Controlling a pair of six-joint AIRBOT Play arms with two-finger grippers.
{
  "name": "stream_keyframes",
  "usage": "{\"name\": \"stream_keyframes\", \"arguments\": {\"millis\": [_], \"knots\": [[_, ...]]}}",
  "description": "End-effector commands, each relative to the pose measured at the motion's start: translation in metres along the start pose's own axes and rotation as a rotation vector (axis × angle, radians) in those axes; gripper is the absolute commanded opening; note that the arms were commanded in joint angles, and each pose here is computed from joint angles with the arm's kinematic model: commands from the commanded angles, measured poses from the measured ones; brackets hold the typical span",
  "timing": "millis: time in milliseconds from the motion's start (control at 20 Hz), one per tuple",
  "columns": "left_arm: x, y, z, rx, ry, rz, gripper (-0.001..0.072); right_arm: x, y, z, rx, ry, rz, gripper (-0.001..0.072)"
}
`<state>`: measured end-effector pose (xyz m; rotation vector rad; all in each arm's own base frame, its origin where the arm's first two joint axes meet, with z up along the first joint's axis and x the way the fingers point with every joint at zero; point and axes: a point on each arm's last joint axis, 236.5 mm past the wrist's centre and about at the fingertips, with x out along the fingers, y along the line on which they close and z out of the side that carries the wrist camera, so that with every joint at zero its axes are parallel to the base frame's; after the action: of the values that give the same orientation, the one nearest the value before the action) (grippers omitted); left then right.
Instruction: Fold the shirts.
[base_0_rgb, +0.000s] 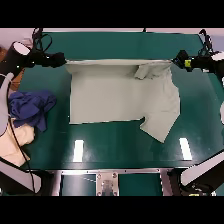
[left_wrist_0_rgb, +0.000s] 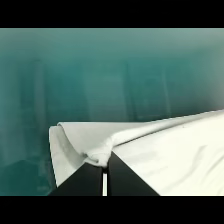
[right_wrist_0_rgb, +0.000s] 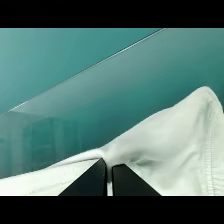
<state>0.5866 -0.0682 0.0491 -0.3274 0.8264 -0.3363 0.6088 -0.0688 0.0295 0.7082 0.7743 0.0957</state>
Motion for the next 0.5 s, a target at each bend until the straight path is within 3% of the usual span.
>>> {"name": "stream_keyframes", "arguments": {"millis": [0,250,450], "knots": [[0.009,0.005,-0.013,-0.002,0.041,-0.004,0.0021,0.006,-0.019,-0.013,-0.024,0.066,-0.038,0.0016],[0.005,0.021,-0.060,-0.045,0.227,0.063,0.0021,-0.015,-0.067,-0.059,-0.116,0.292,-0.196,0.0015],[0.018,0.032,-0.089,-0.088,0.268,0.086,0.0021,-0.017,-0.080,-0.063,-0.140,0.313,-0.245,0.0014]]}}
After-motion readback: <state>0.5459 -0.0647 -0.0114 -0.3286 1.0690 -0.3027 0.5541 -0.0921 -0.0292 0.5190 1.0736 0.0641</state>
